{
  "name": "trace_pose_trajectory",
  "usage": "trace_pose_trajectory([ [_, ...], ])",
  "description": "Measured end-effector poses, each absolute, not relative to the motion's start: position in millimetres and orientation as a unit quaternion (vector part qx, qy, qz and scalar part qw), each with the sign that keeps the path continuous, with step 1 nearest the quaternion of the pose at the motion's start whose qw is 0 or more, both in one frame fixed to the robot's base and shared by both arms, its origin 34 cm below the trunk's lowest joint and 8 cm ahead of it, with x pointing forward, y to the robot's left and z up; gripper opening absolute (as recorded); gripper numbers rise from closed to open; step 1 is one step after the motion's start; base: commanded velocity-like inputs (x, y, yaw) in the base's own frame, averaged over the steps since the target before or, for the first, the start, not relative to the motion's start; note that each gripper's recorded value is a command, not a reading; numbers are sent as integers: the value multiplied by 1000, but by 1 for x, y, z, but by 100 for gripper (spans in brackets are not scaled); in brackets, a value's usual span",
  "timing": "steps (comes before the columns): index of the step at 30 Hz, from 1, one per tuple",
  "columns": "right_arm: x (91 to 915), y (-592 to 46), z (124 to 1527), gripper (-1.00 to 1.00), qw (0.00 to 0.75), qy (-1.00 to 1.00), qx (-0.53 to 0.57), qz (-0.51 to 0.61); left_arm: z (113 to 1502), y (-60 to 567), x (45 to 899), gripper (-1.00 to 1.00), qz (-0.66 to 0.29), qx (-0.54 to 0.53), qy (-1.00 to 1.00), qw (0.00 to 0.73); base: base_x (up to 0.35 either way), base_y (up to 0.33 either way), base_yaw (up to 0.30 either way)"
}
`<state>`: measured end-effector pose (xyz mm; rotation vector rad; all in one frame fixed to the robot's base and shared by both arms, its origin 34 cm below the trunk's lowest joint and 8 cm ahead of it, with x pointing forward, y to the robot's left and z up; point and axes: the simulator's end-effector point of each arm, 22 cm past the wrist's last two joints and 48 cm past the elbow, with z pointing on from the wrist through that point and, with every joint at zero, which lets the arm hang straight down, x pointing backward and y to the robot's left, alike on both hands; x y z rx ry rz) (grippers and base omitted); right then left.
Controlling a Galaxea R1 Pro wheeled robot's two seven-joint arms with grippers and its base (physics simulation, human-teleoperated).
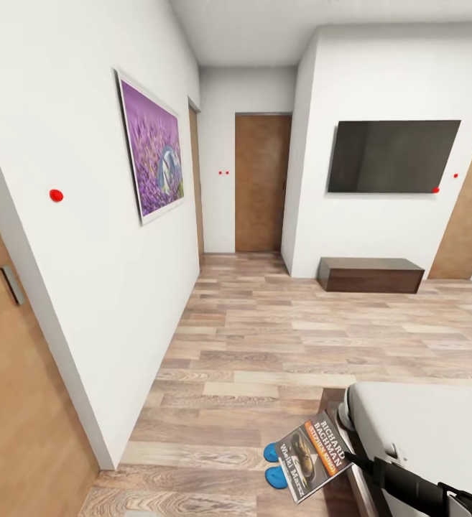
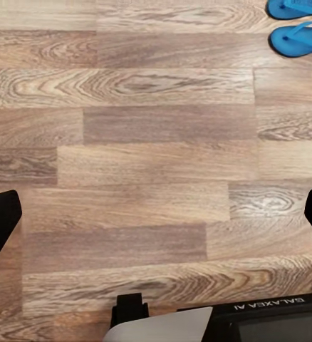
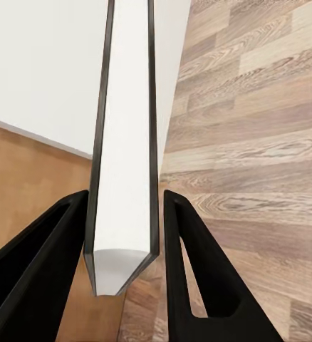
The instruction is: In the bedroom, move the book from the bed onto either nightstand, and place the two sandals side by side next to the bed.
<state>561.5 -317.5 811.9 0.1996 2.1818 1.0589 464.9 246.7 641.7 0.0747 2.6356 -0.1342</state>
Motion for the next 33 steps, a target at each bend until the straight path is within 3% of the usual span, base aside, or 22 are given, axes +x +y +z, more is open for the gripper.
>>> trace_pose_trajectory([
  [33,551,-327,799,-100,339,850,91,393,642,234,465,100,-57,29,966,249,1,0,0],
])
